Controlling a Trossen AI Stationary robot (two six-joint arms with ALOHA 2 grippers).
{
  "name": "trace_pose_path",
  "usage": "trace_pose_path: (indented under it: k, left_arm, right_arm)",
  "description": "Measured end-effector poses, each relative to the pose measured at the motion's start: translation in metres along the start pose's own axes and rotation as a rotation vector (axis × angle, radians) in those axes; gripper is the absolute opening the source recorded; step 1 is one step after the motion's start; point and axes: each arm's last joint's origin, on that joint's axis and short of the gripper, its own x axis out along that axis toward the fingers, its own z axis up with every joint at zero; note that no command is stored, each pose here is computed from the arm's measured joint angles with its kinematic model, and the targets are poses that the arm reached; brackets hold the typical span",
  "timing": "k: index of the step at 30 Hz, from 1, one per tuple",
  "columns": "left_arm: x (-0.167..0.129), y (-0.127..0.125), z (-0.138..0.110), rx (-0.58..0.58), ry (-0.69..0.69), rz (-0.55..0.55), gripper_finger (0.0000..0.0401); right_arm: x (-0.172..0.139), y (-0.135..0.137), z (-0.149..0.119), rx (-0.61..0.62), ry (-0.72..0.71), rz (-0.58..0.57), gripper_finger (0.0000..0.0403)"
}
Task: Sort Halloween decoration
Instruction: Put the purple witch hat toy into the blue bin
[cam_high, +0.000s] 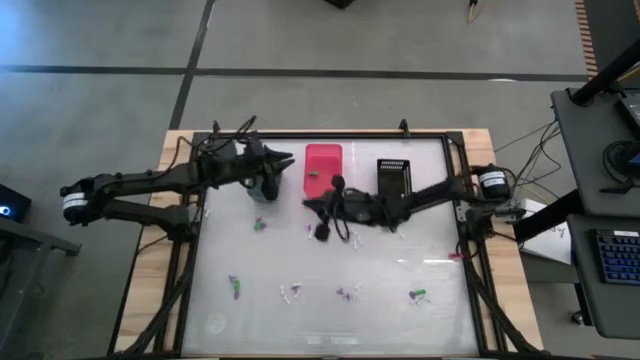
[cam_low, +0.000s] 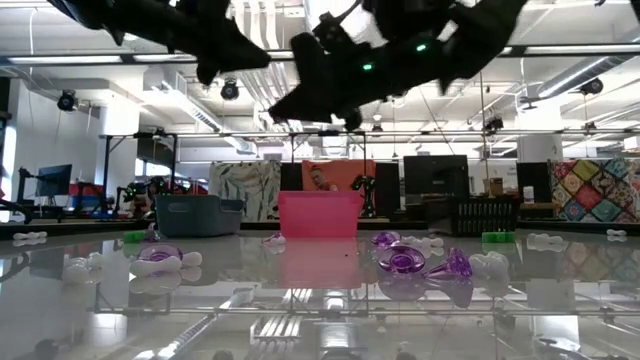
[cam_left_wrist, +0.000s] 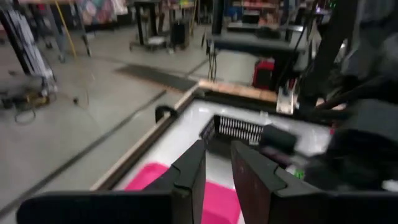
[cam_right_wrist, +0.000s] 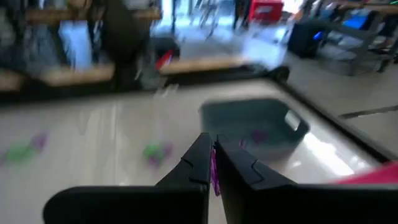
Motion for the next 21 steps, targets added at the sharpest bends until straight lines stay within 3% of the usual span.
trace_pose_path:
  k: [5, 14, 21]
  left_arm:
    - [-0.025, 0.001, 0.015, 0.017, -0.078, 0.003, 0.006]
    - [-0.067, 0.004, 0.023, 0.006, -0.088, 0.001, 0.006]
    - [-0.086, 0.004, 0.024, -0.024, -0.091, -0.007, 0.006]
  right_arm:
    - [0.039, -0.014, 0.005, 0.045, -0.021, 0.001, 0.0009]
    - [0.108, -0.021, 0.003, 0.059, 0.043, -0.045, 0.0009]
    - [0.133, -0.026, 0.005, 0.09, 0.03, -0.064, 0.0009]
